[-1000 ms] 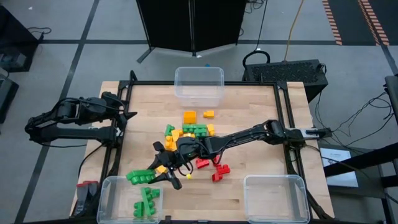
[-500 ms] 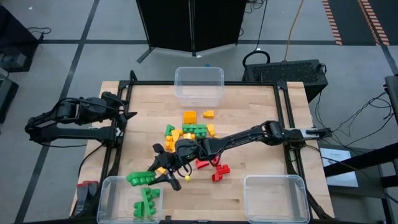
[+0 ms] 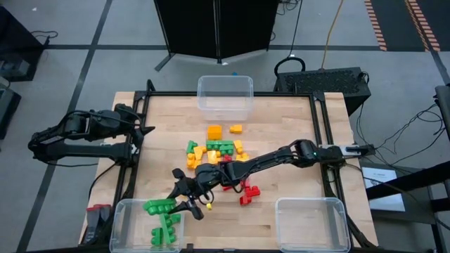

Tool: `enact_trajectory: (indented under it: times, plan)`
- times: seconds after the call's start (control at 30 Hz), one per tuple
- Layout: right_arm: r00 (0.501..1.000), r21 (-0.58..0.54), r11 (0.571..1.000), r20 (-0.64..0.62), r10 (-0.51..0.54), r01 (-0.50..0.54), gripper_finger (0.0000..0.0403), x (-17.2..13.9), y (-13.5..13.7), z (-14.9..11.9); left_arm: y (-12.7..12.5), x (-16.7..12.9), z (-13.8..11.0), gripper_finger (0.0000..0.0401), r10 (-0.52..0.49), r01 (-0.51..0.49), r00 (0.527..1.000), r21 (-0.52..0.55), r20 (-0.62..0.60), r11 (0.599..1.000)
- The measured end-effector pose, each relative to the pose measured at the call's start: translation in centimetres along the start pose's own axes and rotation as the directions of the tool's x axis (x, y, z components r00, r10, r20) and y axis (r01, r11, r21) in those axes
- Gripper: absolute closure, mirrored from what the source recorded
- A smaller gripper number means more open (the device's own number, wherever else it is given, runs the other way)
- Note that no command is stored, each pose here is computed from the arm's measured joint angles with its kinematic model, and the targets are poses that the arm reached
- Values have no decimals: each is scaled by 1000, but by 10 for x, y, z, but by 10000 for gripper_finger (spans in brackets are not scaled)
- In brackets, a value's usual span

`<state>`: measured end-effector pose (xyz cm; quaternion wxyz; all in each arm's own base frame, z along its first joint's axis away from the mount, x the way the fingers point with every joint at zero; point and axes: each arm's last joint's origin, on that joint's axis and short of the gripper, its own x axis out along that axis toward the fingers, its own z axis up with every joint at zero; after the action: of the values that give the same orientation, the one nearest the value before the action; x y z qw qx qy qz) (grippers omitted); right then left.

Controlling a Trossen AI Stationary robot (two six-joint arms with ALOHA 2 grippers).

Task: Sort blocks
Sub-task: Put the green game piece into the bottom left transparent bin

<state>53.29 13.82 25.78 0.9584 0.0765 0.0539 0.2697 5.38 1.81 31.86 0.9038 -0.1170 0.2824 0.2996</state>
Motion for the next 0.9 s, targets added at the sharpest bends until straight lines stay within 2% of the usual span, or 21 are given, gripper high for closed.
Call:
enact_trajectory:
  times: [0.9]
  plan:
    - [1000,-6,1000,-17,5,-5,253,3,2,-6,0,0,0,114,1,-1,1000,0,0,1000]
